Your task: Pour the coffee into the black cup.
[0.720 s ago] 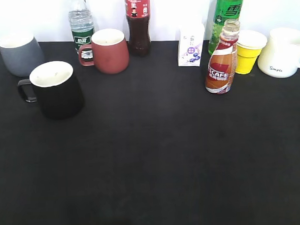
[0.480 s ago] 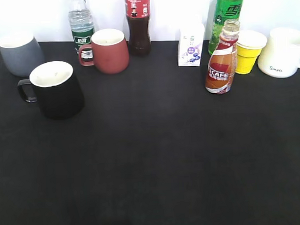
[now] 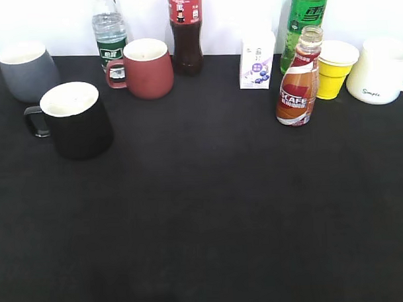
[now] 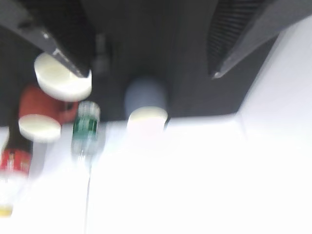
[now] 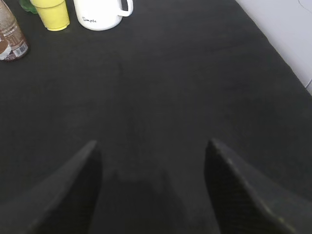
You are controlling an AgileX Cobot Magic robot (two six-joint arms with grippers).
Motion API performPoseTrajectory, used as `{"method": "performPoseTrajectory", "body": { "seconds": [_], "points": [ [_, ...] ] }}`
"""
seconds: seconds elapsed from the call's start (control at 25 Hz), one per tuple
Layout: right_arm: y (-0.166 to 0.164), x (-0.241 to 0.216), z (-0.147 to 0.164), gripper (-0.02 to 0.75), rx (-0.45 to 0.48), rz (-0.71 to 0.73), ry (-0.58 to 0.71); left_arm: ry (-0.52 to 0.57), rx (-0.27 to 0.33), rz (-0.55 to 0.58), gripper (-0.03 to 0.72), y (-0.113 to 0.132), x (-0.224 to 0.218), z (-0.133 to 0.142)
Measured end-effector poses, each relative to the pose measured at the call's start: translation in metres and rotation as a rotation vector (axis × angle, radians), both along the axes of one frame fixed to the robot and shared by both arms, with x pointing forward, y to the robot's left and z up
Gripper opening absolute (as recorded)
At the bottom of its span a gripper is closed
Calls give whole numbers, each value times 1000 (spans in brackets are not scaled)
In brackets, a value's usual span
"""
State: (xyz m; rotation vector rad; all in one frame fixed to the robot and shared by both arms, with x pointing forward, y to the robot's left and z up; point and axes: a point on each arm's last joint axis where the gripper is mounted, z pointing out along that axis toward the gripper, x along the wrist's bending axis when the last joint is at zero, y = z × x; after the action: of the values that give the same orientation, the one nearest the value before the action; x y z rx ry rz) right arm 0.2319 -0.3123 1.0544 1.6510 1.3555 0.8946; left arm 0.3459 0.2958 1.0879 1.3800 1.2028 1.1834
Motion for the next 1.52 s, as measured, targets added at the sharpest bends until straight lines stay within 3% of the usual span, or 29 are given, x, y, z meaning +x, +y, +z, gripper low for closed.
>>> {"method": "performPoseTrajectory", "body": {
  "seconds": [0.08,0.24,0.44,1.08,1.12,1.16,1.2,1.24,1.28,1.44,1.52],
  "points": [
    [0,0,0,517,0,0,0,-46,18,-69,560,-9,41,-41],
    [0,0,0,517,0,0,0,4,-32,-140,560,-20,96,-104],
    [0,0,0,517,0,0,0,164,-73,-147,560,-23,121,-165],
    [1,0,0,517,8,5,0,117,-95,-151,559,-30,217,-199],
    [1,0,0,517,8,5,0,93,-84,-191,539,-34,227,-200],
    [1,0,0,517,8,5,0,77,-68,-240,467,-38,235,-202],
    [1,0,0,517,8,5,0,66,-49,-291,334,-43,239,-201],
    [1,0,0,517,8,5,0,63,-40,-318,146,-45,239,-201],
    [1,0,0,517,8,5,0,49,-44,-326,75,-46,239,-201],
    [1,0,0,517,8,6,0,52,-73,-354,71,-48,236,-198],
    [1,0,0,517,8,6,0,59,-50,-411,64,-53,225,-189]
  ]
}}
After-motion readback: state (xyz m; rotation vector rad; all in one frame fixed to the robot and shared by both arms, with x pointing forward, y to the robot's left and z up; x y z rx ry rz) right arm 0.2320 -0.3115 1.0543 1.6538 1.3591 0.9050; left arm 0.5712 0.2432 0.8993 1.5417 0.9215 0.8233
